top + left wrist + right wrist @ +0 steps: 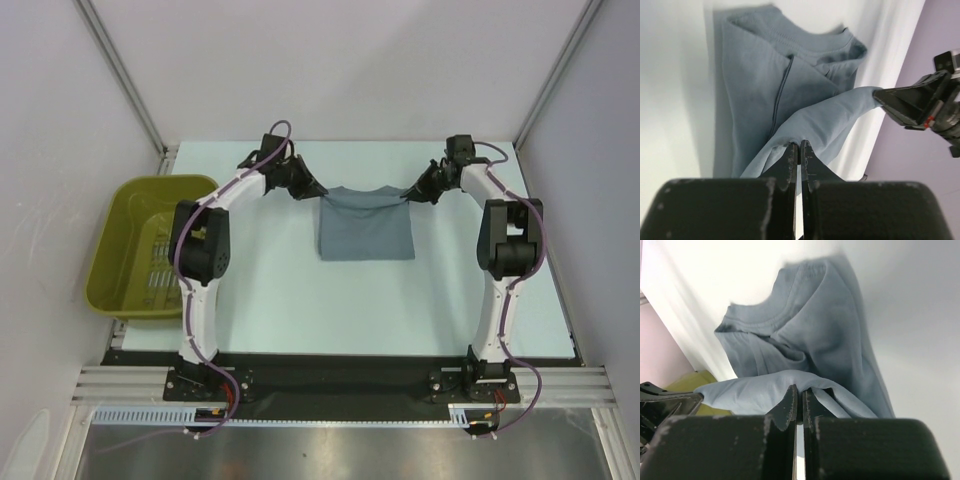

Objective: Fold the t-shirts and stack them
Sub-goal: Fold the tshirt

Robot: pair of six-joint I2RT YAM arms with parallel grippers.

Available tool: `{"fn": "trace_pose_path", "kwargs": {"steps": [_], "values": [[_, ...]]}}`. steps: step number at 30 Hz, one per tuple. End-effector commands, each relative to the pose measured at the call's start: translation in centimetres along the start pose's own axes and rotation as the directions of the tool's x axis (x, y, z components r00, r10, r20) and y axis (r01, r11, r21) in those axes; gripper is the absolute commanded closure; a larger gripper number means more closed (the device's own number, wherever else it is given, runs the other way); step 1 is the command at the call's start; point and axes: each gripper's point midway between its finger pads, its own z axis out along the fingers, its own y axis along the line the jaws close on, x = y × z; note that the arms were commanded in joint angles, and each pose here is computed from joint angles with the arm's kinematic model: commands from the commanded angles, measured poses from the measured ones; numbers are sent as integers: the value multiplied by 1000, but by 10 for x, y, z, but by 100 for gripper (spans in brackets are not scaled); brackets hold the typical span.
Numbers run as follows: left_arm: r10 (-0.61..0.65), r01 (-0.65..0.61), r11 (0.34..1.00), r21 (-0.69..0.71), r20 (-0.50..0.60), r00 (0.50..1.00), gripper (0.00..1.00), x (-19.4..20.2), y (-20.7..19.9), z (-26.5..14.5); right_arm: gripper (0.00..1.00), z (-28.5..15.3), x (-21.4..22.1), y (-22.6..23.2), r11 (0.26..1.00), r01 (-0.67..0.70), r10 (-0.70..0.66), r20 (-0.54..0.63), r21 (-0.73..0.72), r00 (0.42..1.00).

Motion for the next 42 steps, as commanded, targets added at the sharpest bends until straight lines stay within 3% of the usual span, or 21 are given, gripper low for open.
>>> {"fn": "trace_pose_path", "kwargs": {"steps": [1, 10, 22, 33, 42], "values": [[-4, 1, 996, 85, 36, 999, 100, -25, -22, -1, 100, 2, -18, 15, 998, 15, -13, 25, -60, 1000], [-31, 26, 993, 117, 47, 998, 100, -41, -20, 14, 100, 11, -37, 25, 995, 9, -6, 33, -101, 999], [-27, 1, 982, 187, 136, 990, 100, -61, -55, -14, 100, -18, -51, 59, 987, 19, -3, 97, -159, 995], [-59, 29, 979, 203, 144, 988, 100, -76, -51, -4, 100, -6, -70, 69, 983, 21, 0, 113, -181, 994], [-105, 79, 980, 181, 136, 985, 98, -92, -24, 24, 96, 34, -86, 62, 976, -9, 32, 98, -217, 995]]}}
